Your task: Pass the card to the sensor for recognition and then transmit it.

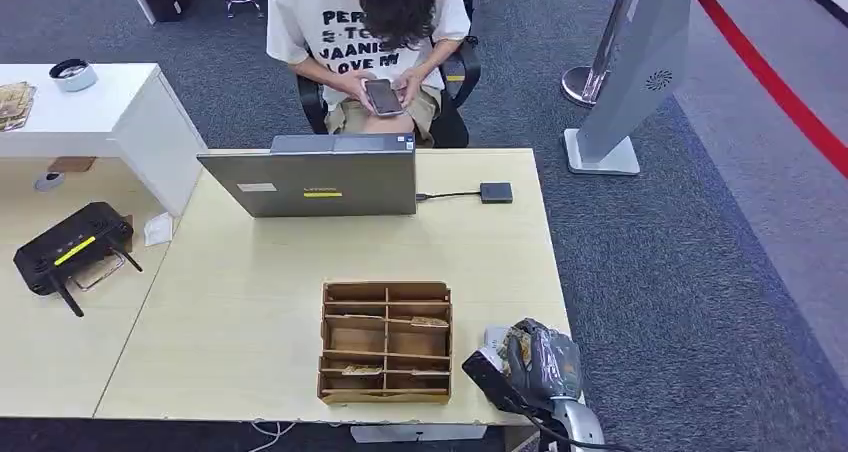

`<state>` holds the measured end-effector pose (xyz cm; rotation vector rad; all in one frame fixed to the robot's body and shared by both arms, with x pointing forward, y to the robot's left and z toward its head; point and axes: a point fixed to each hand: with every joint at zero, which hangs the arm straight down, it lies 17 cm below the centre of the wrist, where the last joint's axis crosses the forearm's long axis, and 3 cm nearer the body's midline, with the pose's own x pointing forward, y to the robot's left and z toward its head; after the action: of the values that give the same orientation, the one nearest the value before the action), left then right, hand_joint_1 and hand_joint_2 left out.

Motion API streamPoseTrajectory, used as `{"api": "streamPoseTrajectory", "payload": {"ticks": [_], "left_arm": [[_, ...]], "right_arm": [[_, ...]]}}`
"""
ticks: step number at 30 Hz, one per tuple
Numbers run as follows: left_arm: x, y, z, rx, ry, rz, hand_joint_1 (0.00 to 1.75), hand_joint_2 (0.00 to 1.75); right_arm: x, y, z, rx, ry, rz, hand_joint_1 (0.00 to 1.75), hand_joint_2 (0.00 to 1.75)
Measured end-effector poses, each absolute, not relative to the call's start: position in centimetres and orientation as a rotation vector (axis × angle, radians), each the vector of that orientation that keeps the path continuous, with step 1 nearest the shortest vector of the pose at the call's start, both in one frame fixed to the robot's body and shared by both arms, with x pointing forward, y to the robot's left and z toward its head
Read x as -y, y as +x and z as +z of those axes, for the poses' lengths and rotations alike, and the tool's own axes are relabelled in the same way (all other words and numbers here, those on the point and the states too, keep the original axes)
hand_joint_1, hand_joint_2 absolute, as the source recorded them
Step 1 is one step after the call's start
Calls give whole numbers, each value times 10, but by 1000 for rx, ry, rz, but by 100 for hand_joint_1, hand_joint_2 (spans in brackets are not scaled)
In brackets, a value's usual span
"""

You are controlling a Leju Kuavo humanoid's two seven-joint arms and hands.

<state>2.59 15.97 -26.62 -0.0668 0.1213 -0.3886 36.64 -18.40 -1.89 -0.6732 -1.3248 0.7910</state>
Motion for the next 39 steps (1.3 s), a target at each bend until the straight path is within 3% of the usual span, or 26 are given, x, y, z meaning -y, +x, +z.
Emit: {"api": "streamPoseTrajectory", "payload": {"ticks": [19,39], "left_arm": [[-160,27,-267,-117,-63,-381,0,0],[-159,26,-266,-111,-71,-394,0,0]], "right_arm": [[182,359,5,1449,-690,683,175,175],[172,338,194,1979,-766,351,175,175]]}}
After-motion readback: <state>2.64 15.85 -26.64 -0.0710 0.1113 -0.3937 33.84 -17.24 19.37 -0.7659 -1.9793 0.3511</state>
